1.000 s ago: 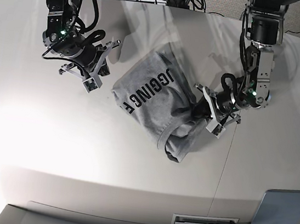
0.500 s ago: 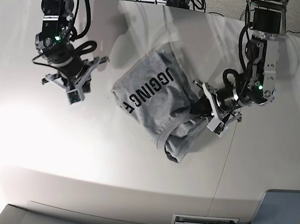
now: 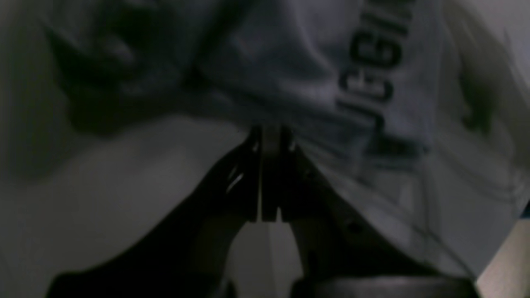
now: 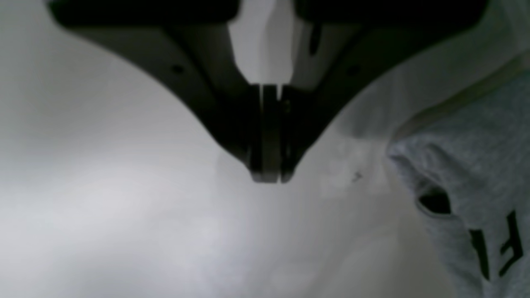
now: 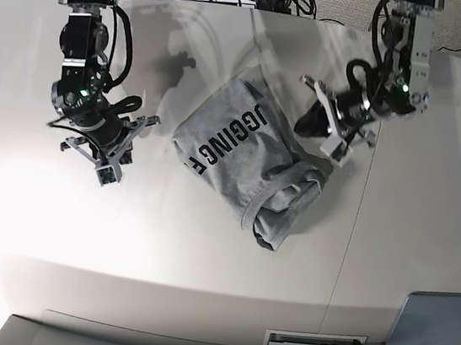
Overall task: Fold the T-shirt properly
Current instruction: 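Pat and square the folded bundle with both grippers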
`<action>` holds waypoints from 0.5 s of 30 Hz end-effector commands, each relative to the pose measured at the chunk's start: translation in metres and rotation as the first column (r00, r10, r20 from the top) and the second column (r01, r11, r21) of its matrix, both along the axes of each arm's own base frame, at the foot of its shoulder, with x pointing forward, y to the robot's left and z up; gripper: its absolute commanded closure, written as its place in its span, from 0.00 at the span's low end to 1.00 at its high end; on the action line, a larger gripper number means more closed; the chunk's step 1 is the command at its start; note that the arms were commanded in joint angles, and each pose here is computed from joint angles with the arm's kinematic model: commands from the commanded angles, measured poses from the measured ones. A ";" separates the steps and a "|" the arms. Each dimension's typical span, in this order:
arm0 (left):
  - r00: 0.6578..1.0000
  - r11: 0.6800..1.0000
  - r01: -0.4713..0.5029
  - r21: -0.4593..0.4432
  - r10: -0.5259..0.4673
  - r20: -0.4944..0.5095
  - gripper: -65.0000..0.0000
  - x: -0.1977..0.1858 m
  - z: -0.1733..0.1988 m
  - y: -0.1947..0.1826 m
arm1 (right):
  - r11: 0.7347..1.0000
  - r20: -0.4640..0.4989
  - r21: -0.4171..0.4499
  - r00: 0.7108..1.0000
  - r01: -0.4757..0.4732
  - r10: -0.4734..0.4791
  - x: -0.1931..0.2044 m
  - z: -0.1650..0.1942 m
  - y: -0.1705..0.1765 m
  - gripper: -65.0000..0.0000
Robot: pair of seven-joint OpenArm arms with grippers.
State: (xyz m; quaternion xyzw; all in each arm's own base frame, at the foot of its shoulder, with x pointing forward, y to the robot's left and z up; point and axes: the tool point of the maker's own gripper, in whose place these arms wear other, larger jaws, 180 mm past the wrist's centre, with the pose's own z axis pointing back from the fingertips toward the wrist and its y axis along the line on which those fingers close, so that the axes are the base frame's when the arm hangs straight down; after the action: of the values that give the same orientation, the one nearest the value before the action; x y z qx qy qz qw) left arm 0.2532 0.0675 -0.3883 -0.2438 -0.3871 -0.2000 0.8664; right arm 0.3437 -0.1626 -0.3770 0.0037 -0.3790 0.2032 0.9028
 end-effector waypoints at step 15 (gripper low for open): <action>0.970 0.973 -0.228 0.045 0.223 0.100 1.00 0.054 -0.014 0.040 | 0.984 -0.093 -0.033 0.981 -0.174 0.170 -0.032 -0.028 0.061 1.00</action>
State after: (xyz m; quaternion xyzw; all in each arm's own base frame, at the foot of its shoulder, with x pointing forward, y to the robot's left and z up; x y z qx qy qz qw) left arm 0.2978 0.1071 -0.4153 -0.1619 -0.4235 -0.1215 0.8830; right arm 0.3045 -0.1013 -0.4145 0.0293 -0.3171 0.2861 0.9037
